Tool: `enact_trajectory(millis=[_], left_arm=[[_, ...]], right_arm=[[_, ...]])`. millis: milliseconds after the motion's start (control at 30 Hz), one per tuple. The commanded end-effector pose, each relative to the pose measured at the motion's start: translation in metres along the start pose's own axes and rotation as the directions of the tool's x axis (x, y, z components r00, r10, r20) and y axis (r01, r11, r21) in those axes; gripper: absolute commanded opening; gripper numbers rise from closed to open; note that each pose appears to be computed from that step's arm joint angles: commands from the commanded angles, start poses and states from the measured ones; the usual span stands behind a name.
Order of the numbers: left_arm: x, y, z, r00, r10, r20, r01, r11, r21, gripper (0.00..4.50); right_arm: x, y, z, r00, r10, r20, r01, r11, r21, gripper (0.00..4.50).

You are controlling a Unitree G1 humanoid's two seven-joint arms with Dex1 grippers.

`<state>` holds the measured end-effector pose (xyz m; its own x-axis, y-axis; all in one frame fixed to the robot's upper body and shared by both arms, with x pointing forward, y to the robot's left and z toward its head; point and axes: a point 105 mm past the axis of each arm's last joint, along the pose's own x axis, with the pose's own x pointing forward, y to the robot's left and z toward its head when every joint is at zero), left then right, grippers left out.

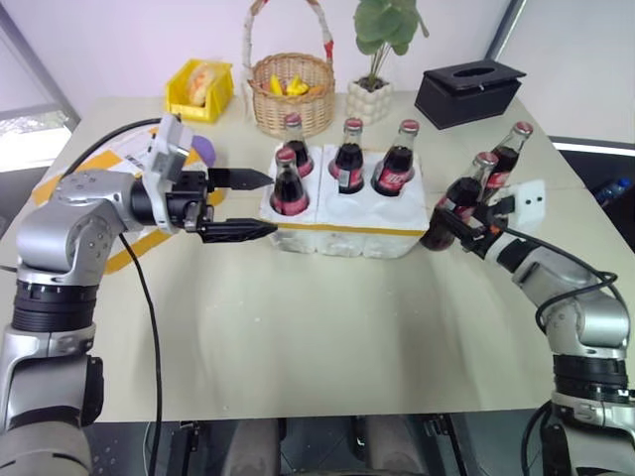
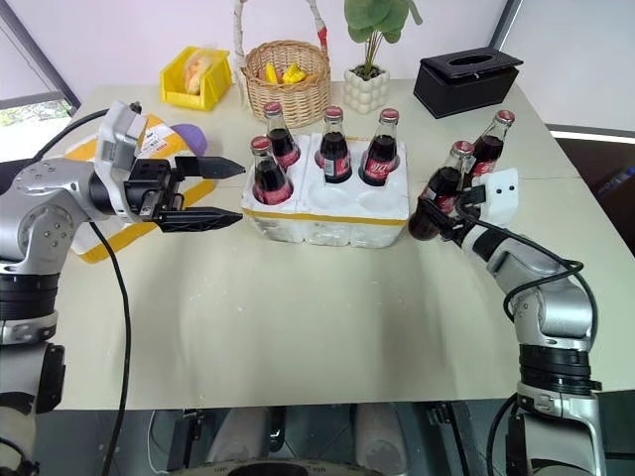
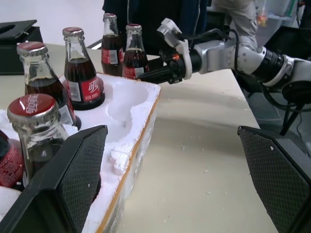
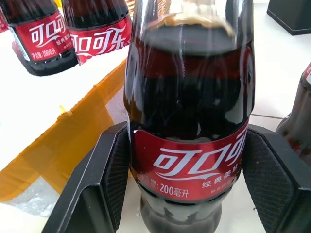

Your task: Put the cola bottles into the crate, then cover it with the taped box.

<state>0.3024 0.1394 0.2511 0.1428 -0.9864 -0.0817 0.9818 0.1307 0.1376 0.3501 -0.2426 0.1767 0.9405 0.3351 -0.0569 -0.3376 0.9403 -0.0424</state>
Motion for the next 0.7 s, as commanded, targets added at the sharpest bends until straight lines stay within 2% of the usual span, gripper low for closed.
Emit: enact_trajectory(millis=[33, 167, 333, 500, 700], left_arm=[[-0.003, -0.001, 0.009, 1.0, -0.003, 0.004, 0.003, 0.999, 0.04, 4.5], [-0.003, -0.004, 0.006, 1.0, -0.007, 0.0, 0.007, 0.999, 0.034, 4.5], [-0.002, -0.005, 0.006, 1.0, -0.007, 0.004, 0.007, 0.999, 0.032, 4.5], [-0.001, -0.007, 0.007, 1.0, -0.009, 0.008, 0.009, 0.999, 0.035, 4.5], [0.001, -0.01, 0.009, 1.0, -0.005, 0.017, 0.004, 0.999, 0.043, 4.5]], right_arm=[[-0.013, 0.005, 0.068, 0.984, 0.036, 0.177, -0.013, 0.992, -0.127, 2.69], [-0.019, 0.026, 0.119, 0.958, 0.137, 0.251, -0.078, 0.969, -0.233, 2.69], [-0.012, 0.063, 0.151, 0.911, 0.263, 0.318, -0.187, 0.95, -0.249, 2.69], [0.0, 0.097, 0.161, 0.87, 0.364, 0.332, -0.292, 0.923, -0.25, 2.69], [0.023, 0.127, 0.147, 0.845, 0.438, 0.306, -0.391, 0.897, -0.204, 2.69]])
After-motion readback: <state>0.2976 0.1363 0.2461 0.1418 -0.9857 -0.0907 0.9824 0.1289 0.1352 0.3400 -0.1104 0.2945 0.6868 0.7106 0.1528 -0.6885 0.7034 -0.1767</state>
